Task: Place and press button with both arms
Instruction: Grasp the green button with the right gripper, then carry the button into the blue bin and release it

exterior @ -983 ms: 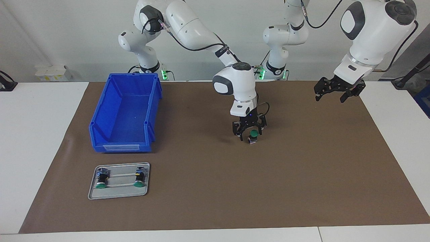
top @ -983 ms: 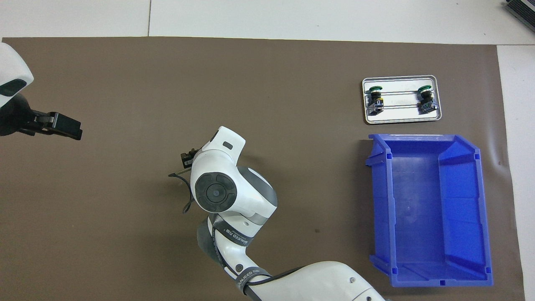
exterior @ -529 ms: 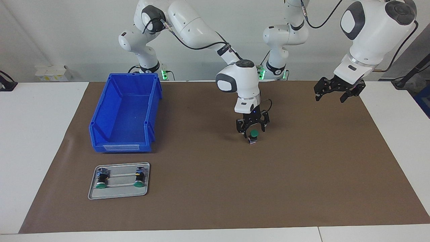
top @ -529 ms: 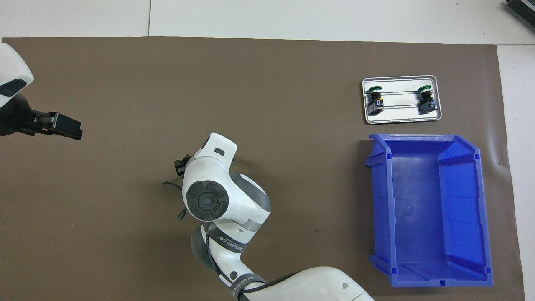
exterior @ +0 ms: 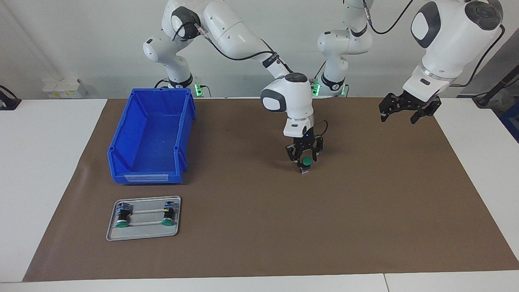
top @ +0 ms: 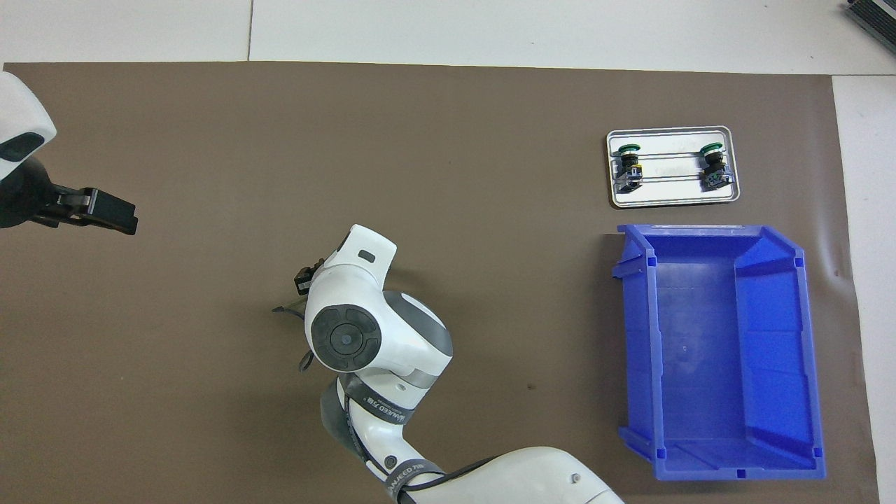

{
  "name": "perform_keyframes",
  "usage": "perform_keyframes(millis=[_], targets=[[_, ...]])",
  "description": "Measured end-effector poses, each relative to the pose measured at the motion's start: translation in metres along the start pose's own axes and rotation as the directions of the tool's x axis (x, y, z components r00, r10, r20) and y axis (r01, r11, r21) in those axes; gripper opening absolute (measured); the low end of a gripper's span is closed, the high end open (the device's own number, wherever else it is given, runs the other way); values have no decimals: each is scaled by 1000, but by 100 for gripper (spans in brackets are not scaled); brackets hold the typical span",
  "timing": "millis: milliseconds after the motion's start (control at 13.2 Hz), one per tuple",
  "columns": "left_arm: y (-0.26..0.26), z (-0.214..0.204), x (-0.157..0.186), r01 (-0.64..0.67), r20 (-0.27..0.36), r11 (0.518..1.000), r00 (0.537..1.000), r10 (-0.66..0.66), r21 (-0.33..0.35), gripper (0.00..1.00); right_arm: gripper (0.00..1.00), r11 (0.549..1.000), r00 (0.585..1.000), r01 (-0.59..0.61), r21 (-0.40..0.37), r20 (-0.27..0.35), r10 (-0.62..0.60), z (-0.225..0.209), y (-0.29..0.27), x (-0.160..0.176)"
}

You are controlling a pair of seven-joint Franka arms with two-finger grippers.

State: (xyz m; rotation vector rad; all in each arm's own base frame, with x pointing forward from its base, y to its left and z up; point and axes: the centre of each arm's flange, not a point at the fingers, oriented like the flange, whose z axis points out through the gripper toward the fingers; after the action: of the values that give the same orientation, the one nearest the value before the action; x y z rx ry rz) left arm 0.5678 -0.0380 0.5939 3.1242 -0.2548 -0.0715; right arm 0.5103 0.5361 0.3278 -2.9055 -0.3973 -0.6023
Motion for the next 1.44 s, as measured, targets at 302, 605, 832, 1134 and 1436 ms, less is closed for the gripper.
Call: perform_keyframes(millis=[302,605,832,1134,1436], targets=[[0,0,0,0,0,1000,1000,0,0,100,41,1000,1000,16,-8,5,-16,0,3,2],[0,0,0,0,1,1000,1000,0,0,100,41,1000,1000,-22,-14,-22,22,-13,23,28],[0,0,0,0,1,1000,1000,0,0,100,41,993,992,-114,-39,-58,112,-75,75,77],[0,0,0,0,1,1000,1000,0,0,100,41,950,961,-274,-151,-20,274,-192,189,117],[0,0,0,0,1,1000,1000,0,0,100,41,945,961,-253,-209,62,271,-256,324,95]])
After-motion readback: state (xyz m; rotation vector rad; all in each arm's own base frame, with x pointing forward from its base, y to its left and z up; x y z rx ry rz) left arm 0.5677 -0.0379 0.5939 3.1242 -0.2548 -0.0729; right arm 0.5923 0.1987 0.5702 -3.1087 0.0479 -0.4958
